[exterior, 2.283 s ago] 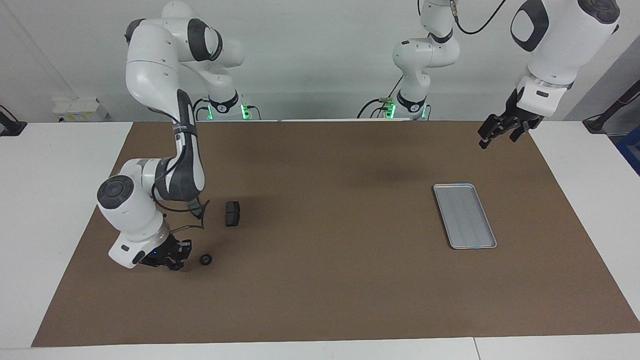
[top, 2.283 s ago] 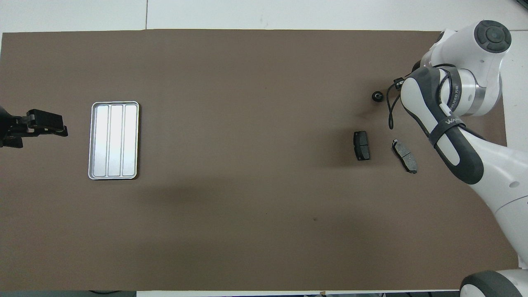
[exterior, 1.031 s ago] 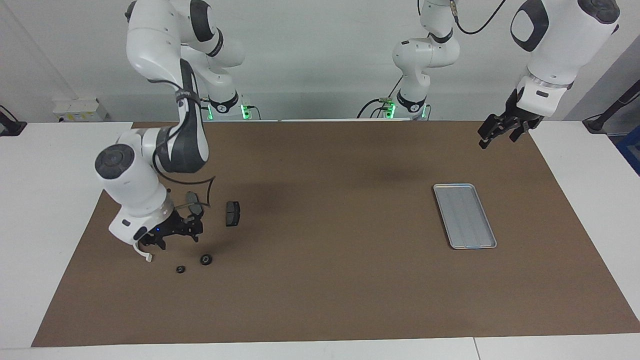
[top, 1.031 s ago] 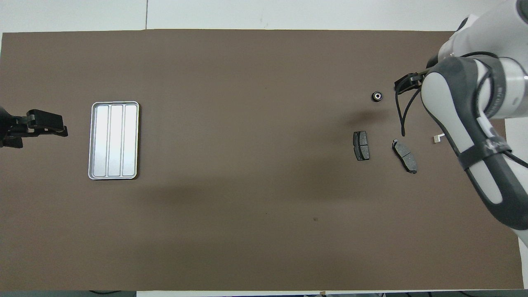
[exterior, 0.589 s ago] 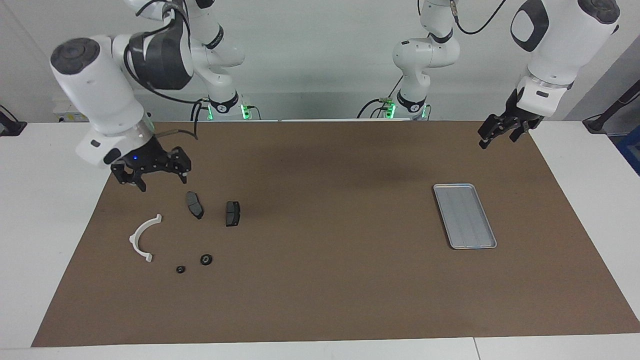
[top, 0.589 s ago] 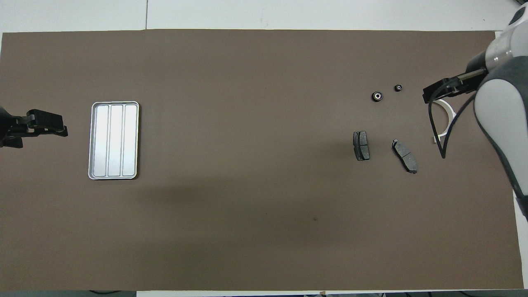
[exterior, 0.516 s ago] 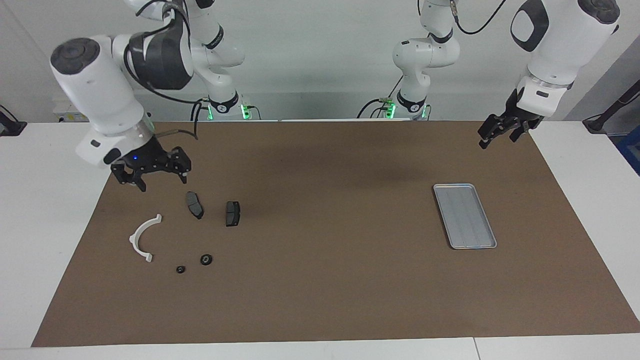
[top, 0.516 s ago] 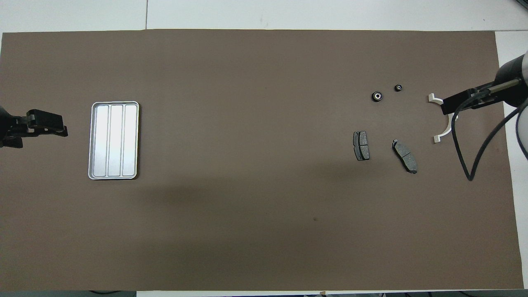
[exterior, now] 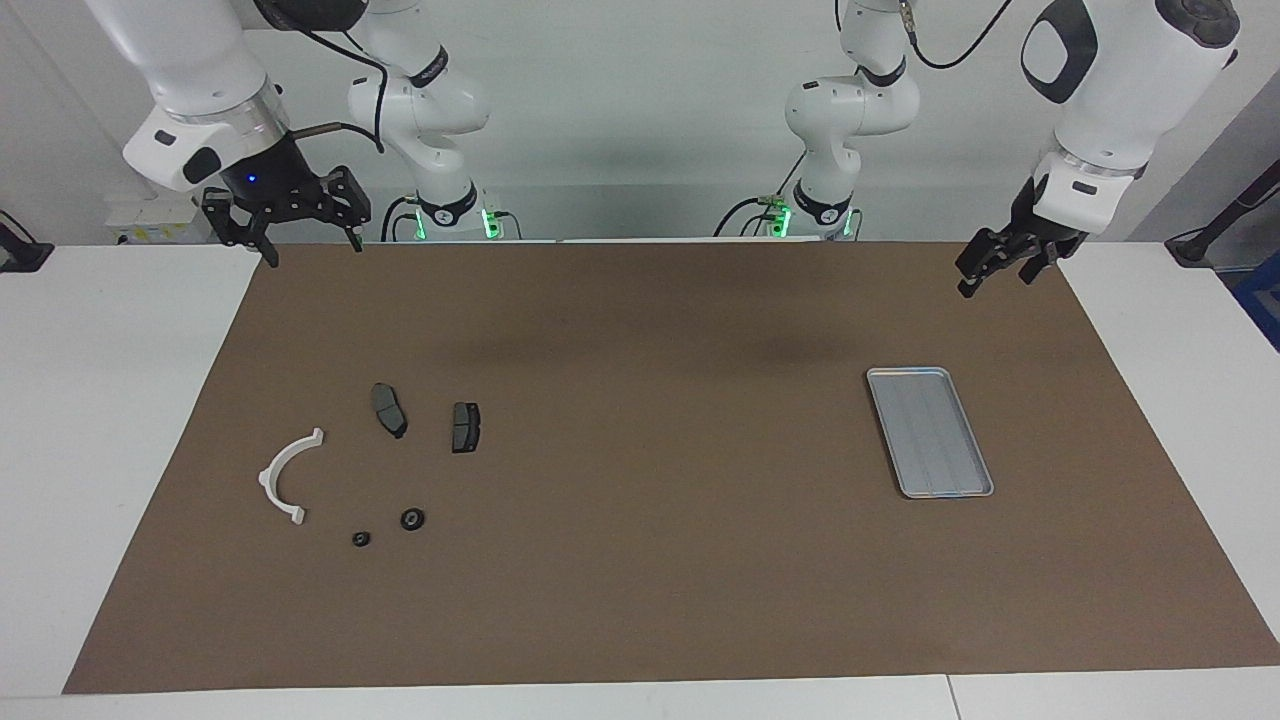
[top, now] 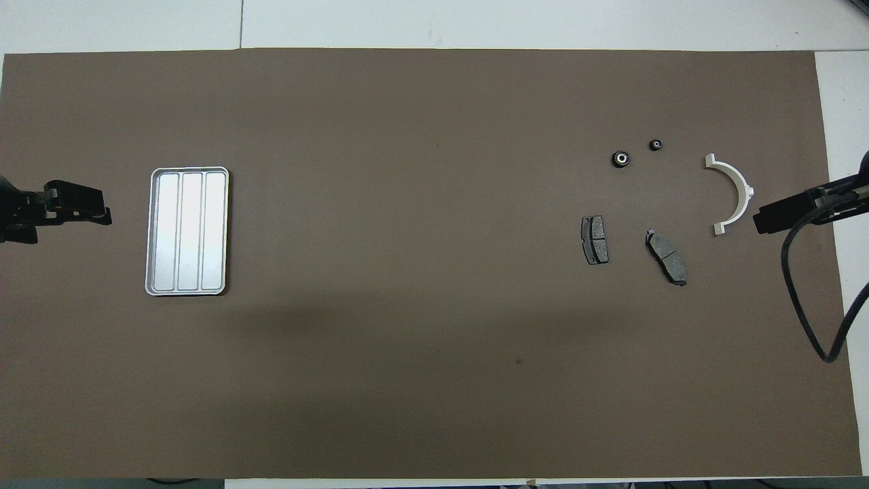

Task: Place bearing gear from tray to pile

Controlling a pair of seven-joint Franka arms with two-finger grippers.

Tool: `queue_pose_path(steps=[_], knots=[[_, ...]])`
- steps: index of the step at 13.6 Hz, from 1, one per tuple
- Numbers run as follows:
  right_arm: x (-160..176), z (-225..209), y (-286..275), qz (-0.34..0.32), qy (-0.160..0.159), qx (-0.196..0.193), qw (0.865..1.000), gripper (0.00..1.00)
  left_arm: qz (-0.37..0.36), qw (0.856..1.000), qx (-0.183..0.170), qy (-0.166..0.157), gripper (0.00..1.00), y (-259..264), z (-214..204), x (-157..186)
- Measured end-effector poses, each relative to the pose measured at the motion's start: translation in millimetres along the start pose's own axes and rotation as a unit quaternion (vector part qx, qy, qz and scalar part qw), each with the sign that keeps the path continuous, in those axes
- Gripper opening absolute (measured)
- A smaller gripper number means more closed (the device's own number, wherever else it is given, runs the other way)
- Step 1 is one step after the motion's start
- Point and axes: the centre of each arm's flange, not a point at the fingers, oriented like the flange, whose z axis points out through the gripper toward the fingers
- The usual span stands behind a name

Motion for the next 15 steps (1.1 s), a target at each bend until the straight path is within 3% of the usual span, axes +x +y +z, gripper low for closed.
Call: queue_pose_path(steps=[4,10,15], knots=[[-4,13,12,0.012,-0.009,0.003,1.0,1.0,0.0,1.0,0.0,0.0,1.0,0,0,0],[-11,21,25,0.023,0.024,0.0,0.999,1.0,0.0,1.0,0.0,0.0,1.0,0,0,0],[-16,13,17,0.063,0.017,0.003,0.998,1.0,0.0,1.0,0.0,0.0,1.0,0,0,0]])
